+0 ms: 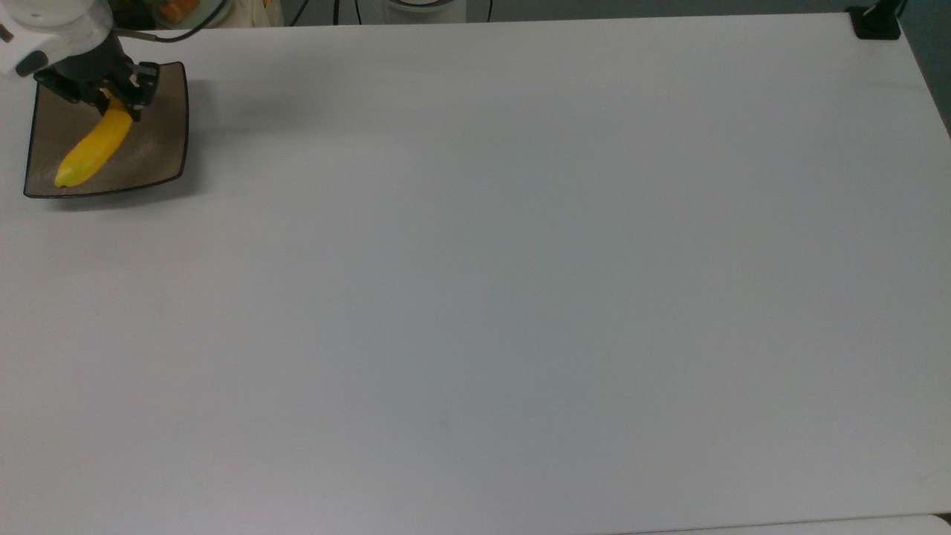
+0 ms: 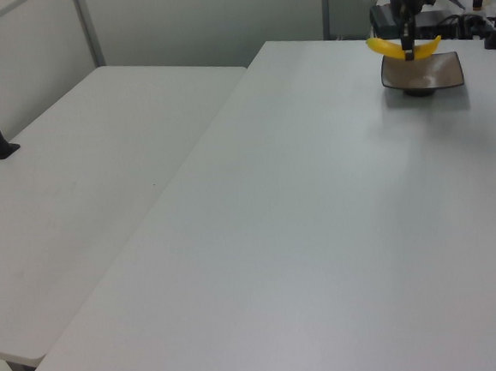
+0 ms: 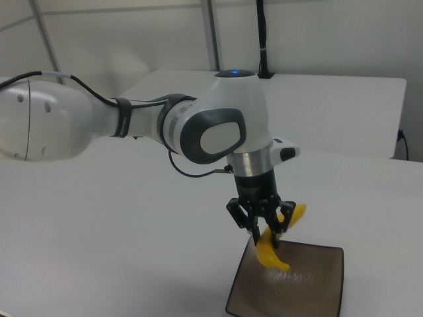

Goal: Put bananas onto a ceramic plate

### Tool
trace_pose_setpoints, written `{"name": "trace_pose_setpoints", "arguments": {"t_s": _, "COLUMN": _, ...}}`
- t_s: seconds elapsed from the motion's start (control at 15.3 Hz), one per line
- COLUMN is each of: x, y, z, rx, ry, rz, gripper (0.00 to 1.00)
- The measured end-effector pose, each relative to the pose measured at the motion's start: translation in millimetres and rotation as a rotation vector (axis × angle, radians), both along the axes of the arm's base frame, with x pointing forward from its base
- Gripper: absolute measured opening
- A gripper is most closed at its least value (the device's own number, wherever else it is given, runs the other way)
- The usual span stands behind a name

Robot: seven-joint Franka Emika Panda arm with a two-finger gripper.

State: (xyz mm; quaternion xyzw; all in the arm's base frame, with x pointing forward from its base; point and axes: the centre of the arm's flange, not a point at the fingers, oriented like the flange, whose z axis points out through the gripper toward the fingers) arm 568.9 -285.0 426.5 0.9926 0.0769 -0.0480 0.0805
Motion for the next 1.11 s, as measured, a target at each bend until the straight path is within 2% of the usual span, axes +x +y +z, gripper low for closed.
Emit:
{"name": "trace_pose_setpoints", "arguments": {"t_s": 0.07, "x": -3, "y": -6, "z": 0, "rx": 0.001, "ry": 0.006, "rz": 0.016, "gripper": 0.43}}
{"name": "trace_pose_setpoints", "arguments": {"t_s": 0.33, "x": -4, "y": -7, "z": -4, "rx": 0.004, "ry": 0.016, "rz": 0.033, "gripper": 0.84}}
{"name": "trace_pose_setpoints", "arguments": {"t_s": 0.46, "x": -2, "y": -3, "z": -4, "rx": 0.003, "ry": 0.012, "rz": 0.020, "gripper": 1.00}}
{"name": "trace_pose_setpoints", "arguments": {"t_s": 0.85, "x": 15, "y": 33, "z": 0, "rx": 0.003, "ry": -0.029, "rz": -0.099, "gripper": 1.00}}
{"name": "trace_pose_setpoints", "arguments": {"t_s": 1.11, "x": 30, "y": 86, "z": 17, "rx": 0.097, "ry": -0.061, "rz": -0.218, "gripper": 1.00}}
